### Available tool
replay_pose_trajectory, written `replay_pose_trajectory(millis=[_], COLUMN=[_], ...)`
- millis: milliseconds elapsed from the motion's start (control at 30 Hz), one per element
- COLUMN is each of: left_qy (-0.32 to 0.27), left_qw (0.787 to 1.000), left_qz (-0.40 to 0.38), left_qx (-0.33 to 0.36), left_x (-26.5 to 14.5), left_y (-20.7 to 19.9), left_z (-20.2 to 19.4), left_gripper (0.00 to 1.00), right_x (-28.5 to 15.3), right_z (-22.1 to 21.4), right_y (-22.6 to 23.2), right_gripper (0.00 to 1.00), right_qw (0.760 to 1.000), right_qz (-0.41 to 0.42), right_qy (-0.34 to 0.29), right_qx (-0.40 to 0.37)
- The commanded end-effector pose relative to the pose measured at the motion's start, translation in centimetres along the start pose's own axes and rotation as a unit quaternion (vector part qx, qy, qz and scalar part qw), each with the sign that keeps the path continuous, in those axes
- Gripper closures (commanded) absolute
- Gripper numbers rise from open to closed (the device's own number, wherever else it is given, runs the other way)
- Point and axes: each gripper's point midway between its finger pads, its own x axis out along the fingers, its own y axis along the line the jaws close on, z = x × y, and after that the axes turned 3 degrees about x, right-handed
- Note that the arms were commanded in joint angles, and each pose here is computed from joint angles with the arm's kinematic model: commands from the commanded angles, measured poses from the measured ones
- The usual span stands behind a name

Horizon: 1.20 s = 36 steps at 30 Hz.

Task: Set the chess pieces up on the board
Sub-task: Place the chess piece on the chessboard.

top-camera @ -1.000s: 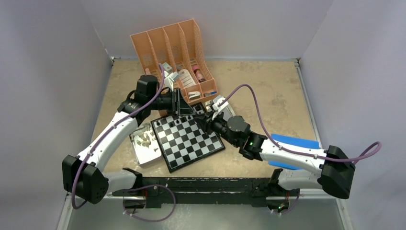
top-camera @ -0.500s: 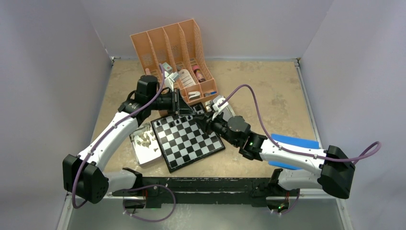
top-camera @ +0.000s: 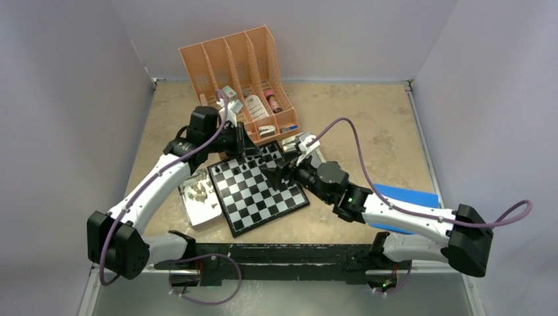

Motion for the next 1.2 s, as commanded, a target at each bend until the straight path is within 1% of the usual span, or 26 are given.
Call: replay_pose_trajectory(millis=[0, 167, 300, 433, 533, 700, 900, 1167], left_qy=[-0.069, -0.118, -0.119, -0.108, -0.103, -0.075, -0.075, -0.07], left_qw=[0.988, 0.96, 0.939, 0.923, 0.917, 0.908, 0.905, 0.903], left_qz=[0.126, 0.249, 0.32, 0.368, 0.385, 0.411, 0.419, 0.425], left_qx=[0.05, 0.055, 0.041, 0.02, 0.017, 0.006, 0.003, 0.004], left_x=[-0.5, -1.8, -2.0, -1.9, -1.6, -0.7, -0.6, 0.2], left_y=[4.2, 8.9, 12.2, 14.6, 16.0, 18.2, 19.0, 20.3], left_z=[3.5, 5.5, 5.5, 4.6, 3.8, 2.3, 1.4, 0.8], left_gripper=[1.0, 1.0, 1.0, 1.0, 1.0, 1.0, 1.0, 1.0], right_x=[-1.8, -3.0, -3.8, -4.4, -4.9, -5.4, -5.6, -5.3], right_z=[2.1, 1.7, 2.7, 3.5, 3.6, 2.1, 2.9, 2.6], right_y=[-0.7, -1.0, -0.5, 0.0, 0.2, 0.7, 0.9, 0.7], right_gripper=[0.01, 0.01, 0.01, 0.01, 0.01, 0.01, 0.01, 0.01], right_qw=[0.997, 0.997, 0.996, 0.995, 0.995, 0.993, 0.992, 0.993], right_qz=[-0.025, -0.025, -0.012, 0.004, 0.013, 0.036, 0.04, 0.033], right_qy=[-0.039, -0.038, -0.051, -0.061, -0.063, -0.055, -0.063, -0.058], right_qx=[0.055, 0.065, 0.075, 0.08, 0.081, 0.1, 0.1, 0.095])
